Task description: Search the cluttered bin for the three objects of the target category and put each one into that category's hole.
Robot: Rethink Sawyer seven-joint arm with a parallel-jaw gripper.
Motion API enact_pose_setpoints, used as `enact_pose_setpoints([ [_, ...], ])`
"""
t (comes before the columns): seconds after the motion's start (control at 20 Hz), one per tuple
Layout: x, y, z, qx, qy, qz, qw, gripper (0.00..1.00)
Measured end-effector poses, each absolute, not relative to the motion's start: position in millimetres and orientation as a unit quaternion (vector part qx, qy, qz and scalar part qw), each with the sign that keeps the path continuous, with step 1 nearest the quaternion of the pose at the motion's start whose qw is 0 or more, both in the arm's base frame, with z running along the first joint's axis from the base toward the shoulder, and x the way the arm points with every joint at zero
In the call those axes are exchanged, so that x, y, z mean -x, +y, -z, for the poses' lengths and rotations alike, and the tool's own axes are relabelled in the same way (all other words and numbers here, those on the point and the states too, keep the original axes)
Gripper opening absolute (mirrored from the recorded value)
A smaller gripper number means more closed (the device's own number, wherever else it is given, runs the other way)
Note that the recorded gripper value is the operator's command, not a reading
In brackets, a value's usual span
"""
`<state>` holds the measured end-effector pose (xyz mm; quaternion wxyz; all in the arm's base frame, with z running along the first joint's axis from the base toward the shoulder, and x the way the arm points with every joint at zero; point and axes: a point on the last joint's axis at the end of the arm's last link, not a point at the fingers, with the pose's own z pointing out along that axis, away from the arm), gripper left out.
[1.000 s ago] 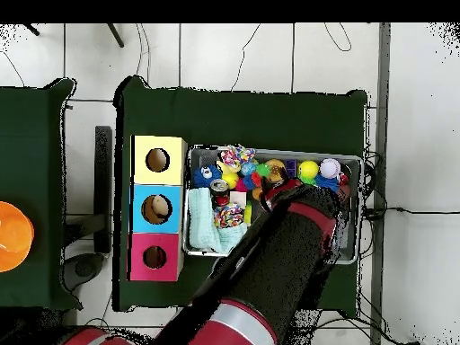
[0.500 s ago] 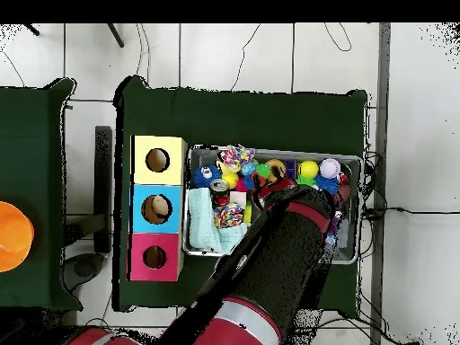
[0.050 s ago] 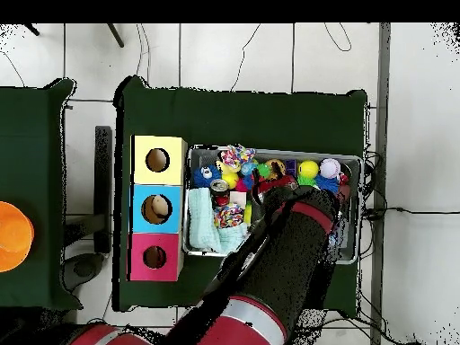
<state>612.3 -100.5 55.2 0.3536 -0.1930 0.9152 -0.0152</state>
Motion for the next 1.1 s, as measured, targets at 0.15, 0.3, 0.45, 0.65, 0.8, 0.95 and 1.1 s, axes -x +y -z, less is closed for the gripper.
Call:
enact_pose_setpoints([
  [0.15,-612,-101,-51,0.185,0.916,0.015,0.355,1.0],
  [0.3,-609,-100,-43,0.182,0.919,0.013,0.35,1.0],
  [0.45,-606,-100,-37,0.182,0.921,0.012,0.345,1.0],
  [0.65,-601,-100,-28,0.182,0.924,0.011,0.337,1.0],
  [0.8,-597,-99,-21,0.183,0.926,0.01,0.331,1.0],
  [0.95,-593,-95,-13,0.186,0.928,0.007,0.324,1.0],
  [1.1,-589,-88,-5,0.196,0.929,0.004,0.315,1.0],
])
